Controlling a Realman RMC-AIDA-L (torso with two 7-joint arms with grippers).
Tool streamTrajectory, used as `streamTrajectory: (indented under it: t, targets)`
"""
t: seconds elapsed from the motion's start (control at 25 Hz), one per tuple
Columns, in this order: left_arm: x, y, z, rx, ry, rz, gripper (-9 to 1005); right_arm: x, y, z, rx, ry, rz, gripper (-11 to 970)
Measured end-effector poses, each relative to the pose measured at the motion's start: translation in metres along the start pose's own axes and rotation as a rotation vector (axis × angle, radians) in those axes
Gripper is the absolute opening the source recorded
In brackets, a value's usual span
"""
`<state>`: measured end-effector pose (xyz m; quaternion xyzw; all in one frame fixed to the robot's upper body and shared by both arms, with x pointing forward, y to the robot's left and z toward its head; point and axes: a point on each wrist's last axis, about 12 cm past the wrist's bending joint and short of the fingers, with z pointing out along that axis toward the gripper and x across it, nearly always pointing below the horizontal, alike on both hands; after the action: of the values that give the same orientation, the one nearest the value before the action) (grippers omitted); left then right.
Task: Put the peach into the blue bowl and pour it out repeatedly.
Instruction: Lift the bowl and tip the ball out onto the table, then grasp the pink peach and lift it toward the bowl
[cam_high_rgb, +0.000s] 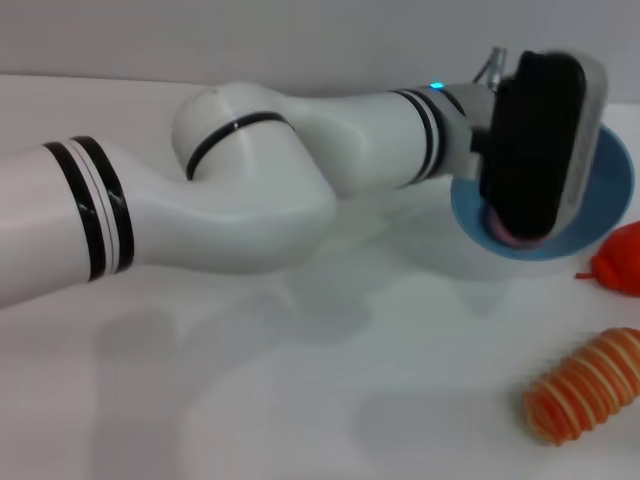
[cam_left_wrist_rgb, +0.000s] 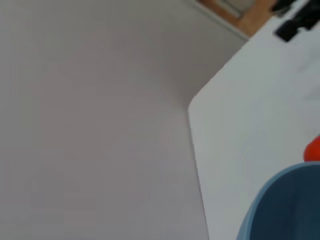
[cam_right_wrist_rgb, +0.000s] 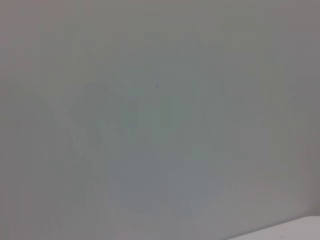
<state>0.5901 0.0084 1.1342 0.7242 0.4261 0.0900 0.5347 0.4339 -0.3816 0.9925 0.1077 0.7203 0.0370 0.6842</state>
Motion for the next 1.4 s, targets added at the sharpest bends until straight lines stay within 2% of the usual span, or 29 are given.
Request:
streamTrajectory:
  t: [0.16,0.28,0.52,0.68,0.84,0.92,1.0,1.08,1.12,1.24,1.32,1.4]
  targets:
    - [-0.005,-0.011,-0.002,-0.012,-0.033,0.161,0,0.000,0.000,0.000,0.003,-0.003,0.004,726]
    - [-0.007,-0.016,-0.005,-0.033,-0.053,0.251,-1,0.000,0.001,0.001,-0.001,-0.004,0.006,726]
    - [-0.008,-0.026,-0.010,-0.070,-0.074,0.504,-1,0.000,0.003,0.005,-0.005,-0.002,0.007,725]
    - [-0.007,-0.033,-0.015,-0.123,-0.094,0.575,-1,-0.001,0.004,0.006,-0.010,-0.007,0.009,725]
    - [-0.006,-0.037,-0.020,-0.169,-0.105,0.571,-1,-0.001,0.007,0.009,-0.016,-0.008,0.016,725]
    - [-0.004,-0.036,-0.020,-0.177,-0.100,0.533,0,-0.001,0.009,0.011,-0.021,-0.006,0.020,725]
    - [0.002,-0.030,-0.020,-0.186,-0.076,0.402,0,0.001,0.012,0.015,-0.018,0.009,0.031,725]
    - [0.011,-0.021,-0.020,-0.203,-0.046,0.207,0,0.004,0.014,0.020,-0.006,0.037,0.049,725]
    - [0.018,-0.015,-0.020,-0.219,-0.029,0.065,0,0.006,0.015,0.022,-0.001,0.050,0.062,725]
    - [0.039,-0.004,-0.019,-0.244,0.024,-0.259,0,0.010,0.017,0.034,0.004,0.120,0.132,726]
    - [0.050,-0.002,-0.018,-0.237,0.055,-0.409,0,0.012,0.018,0.044,-0.024,0.205,0.167,726]
    - [0.059,-0.002,-0.018,-0.225,0.079,-0.555,0,0.012,0.023,0.054,-0.100,0.288,0.173,723]
